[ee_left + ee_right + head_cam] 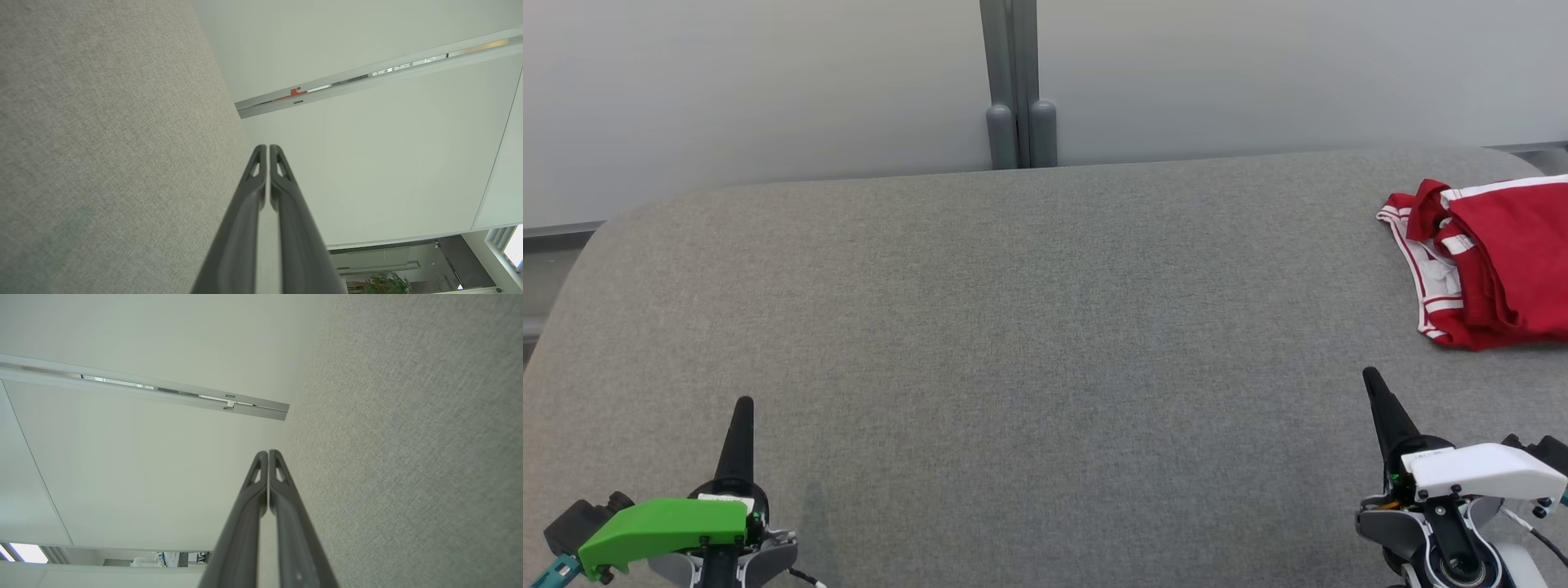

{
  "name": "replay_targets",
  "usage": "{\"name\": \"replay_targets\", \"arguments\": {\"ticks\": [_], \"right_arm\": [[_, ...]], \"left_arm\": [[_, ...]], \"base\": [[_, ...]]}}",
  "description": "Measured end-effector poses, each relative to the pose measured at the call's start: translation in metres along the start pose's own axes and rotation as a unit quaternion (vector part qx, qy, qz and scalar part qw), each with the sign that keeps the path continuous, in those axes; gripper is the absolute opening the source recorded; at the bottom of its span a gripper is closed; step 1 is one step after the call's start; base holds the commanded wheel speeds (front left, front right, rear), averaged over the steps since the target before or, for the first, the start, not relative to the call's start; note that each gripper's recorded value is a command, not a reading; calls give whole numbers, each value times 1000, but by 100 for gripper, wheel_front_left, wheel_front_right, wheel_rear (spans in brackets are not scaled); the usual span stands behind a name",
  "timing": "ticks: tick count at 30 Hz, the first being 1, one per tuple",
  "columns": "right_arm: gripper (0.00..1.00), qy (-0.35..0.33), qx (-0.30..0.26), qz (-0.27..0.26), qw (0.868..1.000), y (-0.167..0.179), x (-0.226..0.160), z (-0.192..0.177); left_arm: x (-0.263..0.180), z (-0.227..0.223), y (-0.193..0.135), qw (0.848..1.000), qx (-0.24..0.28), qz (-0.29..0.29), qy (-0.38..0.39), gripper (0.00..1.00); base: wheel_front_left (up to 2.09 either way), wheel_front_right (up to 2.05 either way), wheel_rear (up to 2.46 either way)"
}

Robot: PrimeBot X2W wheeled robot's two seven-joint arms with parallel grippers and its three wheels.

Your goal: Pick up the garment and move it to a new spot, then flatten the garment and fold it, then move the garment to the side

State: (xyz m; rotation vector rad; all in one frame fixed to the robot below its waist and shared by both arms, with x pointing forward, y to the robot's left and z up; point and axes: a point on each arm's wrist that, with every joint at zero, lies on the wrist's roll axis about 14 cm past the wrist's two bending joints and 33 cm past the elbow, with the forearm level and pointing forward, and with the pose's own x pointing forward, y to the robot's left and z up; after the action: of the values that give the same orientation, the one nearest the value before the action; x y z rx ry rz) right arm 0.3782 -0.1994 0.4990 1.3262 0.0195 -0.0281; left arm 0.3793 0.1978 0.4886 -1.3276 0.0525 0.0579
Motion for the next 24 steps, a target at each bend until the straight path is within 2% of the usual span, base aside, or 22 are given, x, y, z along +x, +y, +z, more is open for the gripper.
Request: {"name": "replay_targets", "arguments": {"ticks": [24], "right_arm": [[0, 2, 88, 7, 996, 4, 7, 2]], "left_arm": [[5, 4, -10, 996, -89, -20, 2, 0]], "base": [[0, 0, 0]]}}
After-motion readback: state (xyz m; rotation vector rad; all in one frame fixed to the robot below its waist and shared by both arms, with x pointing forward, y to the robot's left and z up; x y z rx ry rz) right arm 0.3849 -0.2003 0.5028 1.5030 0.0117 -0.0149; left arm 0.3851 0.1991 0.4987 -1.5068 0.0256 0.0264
